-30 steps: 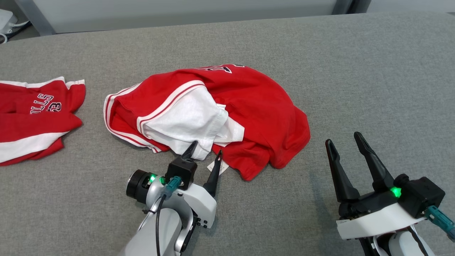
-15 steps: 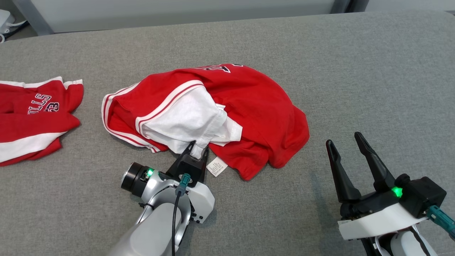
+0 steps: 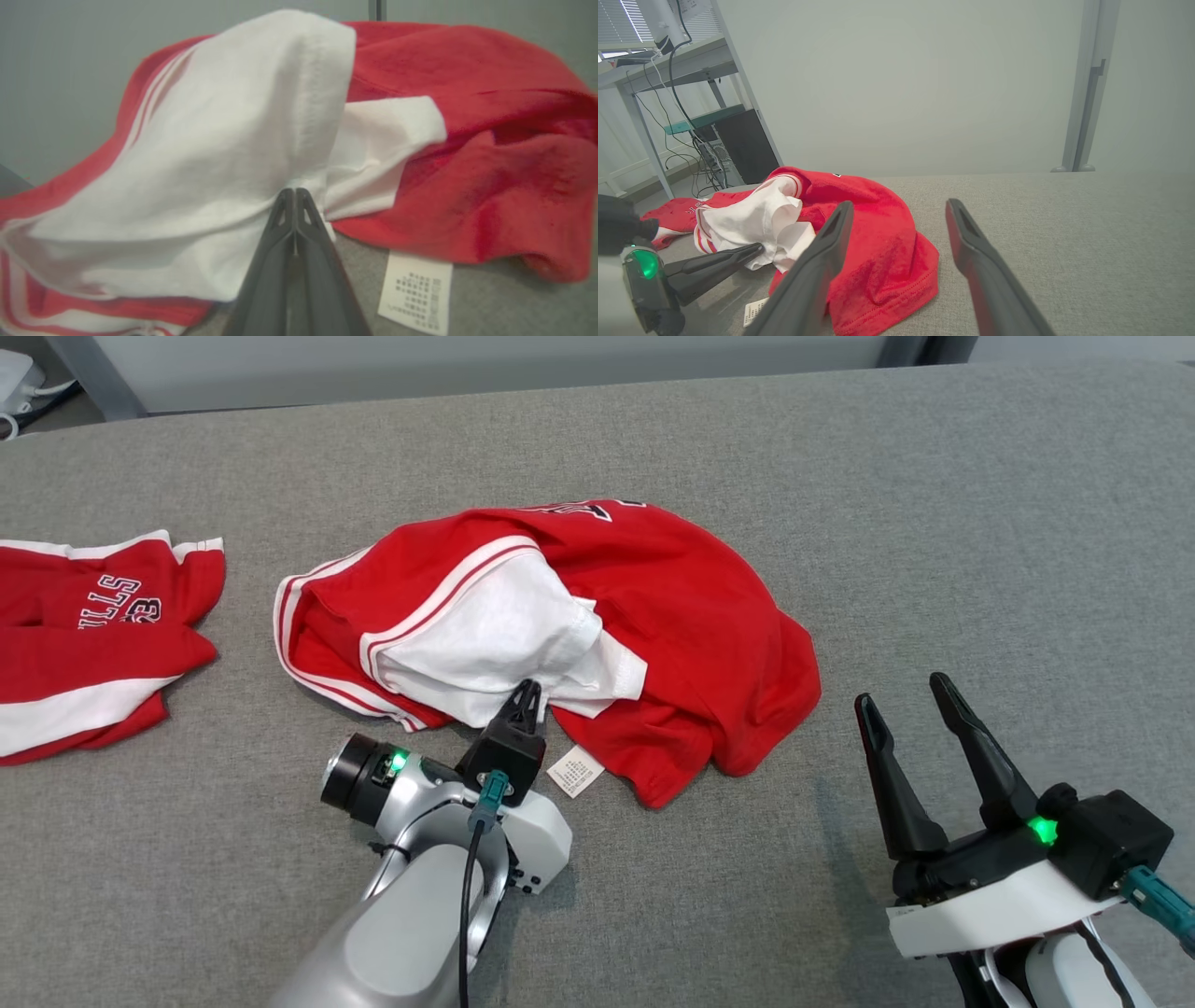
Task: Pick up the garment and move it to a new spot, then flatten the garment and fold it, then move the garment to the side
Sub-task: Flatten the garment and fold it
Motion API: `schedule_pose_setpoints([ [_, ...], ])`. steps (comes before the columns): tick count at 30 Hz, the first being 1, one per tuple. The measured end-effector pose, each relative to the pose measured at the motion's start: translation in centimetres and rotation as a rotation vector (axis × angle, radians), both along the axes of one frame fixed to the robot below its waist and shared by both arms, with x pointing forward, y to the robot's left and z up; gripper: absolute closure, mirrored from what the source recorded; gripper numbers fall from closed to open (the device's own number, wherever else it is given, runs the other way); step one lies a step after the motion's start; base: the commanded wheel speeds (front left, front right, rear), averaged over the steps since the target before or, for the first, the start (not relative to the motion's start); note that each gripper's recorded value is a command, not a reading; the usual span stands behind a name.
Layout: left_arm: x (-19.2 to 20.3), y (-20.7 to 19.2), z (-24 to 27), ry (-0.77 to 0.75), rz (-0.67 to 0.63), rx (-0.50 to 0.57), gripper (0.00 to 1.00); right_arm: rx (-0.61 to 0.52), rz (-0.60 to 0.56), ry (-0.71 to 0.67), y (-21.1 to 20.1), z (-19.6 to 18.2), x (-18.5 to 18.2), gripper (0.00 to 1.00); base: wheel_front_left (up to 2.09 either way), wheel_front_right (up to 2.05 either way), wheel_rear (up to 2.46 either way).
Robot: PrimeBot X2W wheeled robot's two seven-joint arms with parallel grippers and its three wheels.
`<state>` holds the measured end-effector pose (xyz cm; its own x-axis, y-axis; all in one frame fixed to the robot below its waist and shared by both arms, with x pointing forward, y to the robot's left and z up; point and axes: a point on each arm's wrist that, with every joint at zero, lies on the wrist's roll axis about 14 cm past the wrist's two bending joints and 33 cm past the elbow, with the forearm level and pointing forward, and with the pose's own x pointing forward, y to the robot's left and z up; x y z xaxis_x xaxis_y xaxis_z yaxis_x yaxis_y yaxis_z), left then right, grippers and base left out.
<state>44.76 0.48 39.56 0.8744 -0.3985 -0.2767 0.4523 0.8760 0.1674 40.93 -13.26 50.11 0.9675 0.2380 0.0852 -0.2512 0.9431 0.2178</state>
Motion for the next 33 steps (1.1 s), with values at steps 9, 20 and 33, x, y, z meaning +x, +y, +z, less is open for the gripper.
schedule_pose_setpoints([
  [9, 1.3, 0.9, 5.5, -0.149, 0.050, -0.127, 1.00, 0.006, 0.035, 0.048, 1.1, -1.5, -0.3, 0.00, 0.00, 0.00, 0.00],
  [20, -0.4, 7.0, 9.3, -0.286, 0.194, -0.159, 1.00, -0.025, 0.136, 0.214, 3.6, -6.6, -1.8, 0.00, 0.00, 0.00, 0.00],
  [33, -1.1, 9.1, 10.9, -0.329, 0.261, -0.180, 1.00, -0.092, 0.269, 0.297, 7.0, -9.7, -0.7, 0.21, 0.00, 0.00, 0.00],
])
